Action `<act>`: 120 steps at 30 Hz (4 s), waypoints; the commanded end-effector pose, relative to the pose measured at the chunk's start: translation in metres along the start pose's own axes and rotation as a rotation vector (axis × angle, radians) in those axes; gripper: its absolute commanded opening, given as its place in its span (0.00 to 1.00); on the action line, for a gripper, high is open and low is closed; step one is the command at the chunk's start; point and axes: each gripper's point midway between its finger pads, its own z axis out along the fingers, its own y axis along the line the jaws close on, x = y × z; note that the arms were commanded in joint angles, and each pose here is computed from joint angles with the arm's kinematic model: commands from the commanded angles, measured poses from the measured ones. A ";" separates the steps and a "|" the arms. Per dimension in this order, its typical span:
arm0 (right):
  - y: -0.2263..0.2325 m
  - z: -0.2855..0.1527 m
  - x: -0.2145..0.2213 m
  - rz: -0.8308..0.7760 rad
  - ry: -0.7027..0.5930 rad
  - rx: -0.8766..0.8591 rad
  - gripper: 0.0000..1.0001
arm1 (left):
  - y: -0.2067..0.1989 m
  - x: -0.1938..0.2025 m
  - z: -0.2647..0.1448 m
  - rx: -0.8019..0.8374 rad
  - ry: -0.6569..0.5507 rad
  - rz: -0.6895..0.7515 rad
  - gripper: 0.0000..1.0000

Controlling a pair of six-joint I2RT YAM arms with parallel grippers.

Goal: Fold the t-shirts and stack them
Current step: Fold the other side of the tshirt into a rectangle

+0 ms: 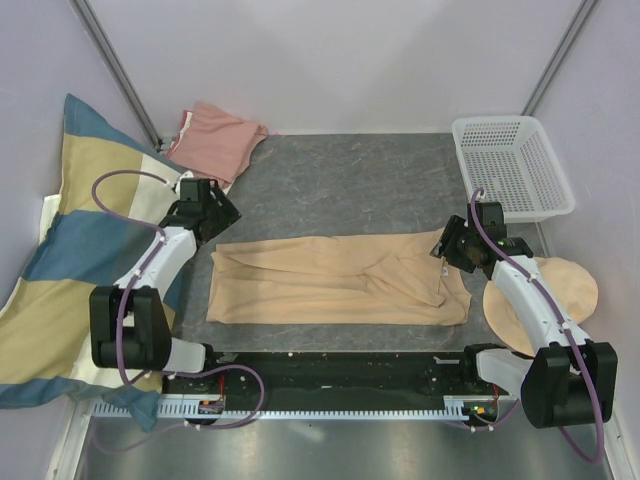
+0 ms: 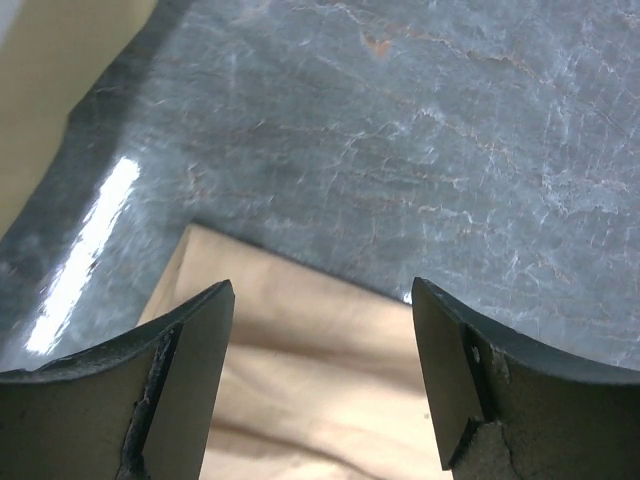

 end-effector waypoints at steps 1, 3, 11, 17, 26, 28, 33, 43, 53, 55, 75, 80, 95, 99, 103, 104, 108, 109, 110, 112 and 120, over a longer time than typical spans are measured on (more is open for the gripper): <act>0.004 -0.004 -0.003 -0.019 -0.018 -0.023 0.60 | -0.021 -0.014 0.020 0.070 -0.044 0.019 0.79; 0.004 -0.004 -0.003 -0.020 -0.016 -0.022 0.61 | -0.023 -0.009 0.027 0.076 -0.026 0.007 0.79; 0.003 -0.006 -0.001 -0.023 -0.015 -0.021 0.61 | -0.011 0.021 0.046 0.035 0.039 0.014 0.79; 0.001 -0.004 0.002 -0.023 -0.005 -0.015 0.61 | 0.001 0.041 0.047 -0.010 0.075 0.038 0.78; 0.001 -0.002 0.002 -0.026 -0.004 -0.016 0.61 | 0.014 0.073 0.043 -0.108 0.139 0.078 0.78; 0.001 -0.001 0.002 -0.027 -0.004 -0.016 0.61 | 0.014 0.076 0.039 -0.115 0.142 0.078 0.78; -0.001 0.001 0.004 -0.031 0.004 -0.011 0.61 | 0.012 0.092 0.023 -0.109 0.158 0.098 0.78; 0.000 0.005 0.004 -0.030 0.008 -0.016 0.61 | 0.028 0.117 -0.017 -0.107 0.173 0.099 0.78; 0.001 0.006 0.005 -0.038 0.012 -0.023 0.61 | 0.009 0.063 -0.037 -0.093 0.011 0.088 0.80; 0.001 0.005 0.005 -0.036 0.011 -0.024 0.61 | 0.008 0.049 -0.031 -0.120 -0.011 0.074 0.81; -0.003 0.005 0.008 -0.048 0.018 -0.011 0.62 | 0.044 0.033 0.032 -0.258 0.031 0.068 0.65; -0.002 0.004 0.007 -0.049 0.016 -0.012 0.62 | 0.051 0.043 0.036 -0.274 0.058 0.069 0.62; -0.003 0.006 0.008 -0.054 0.024 -0.007 0.62 | 0.076 0.048 0.039 -0.345 0.065 0.038 0.62; -0.003 0.007 0.008 -0.056 0.027 -0.005 0.62 | 0.074 0.047 0.043 -0.341 0.073 0.032 0.59; -0.002 0.006 0.007 -0.053 0.025 -0.008 0.62 | 0.072 0.051 0.045 -0.336 0.091 0.031 0.50; -0.002 0.005 0.007 -0.051 0.022 -0.009 0.62 | 0.072 0.052 0.046 -0.335 0.095 0.030 0.47; -0.002 0.006 0.007 -0.052 0.026 -0.008 0.62 | 0.071 0.053 0.049 -0.333 0.104 0.030 0.39; -0.002 0.006 0.007 -0.052 0.026 -0.008 0.62 | 0.071 0.053 0.049 -0.334 0.106 0.031 0.37; -0.002 0.005 0.007 -0.055 0.027 -0.007 0.62 | 0.071 0.053 0.049 -0.335 0.107 0.031 0.36; -0.002 0.005 0.006 -0.055 0.022 -0.007 0.62 | 0.070 0.052 0.050 -0.336 0.110 0.033 0.33; -0.002 0.005 0.006 -0.055 0.024 -0.004 0.62 | 0.070 0.047 0.052 -0.350 0.108 0.047 0.24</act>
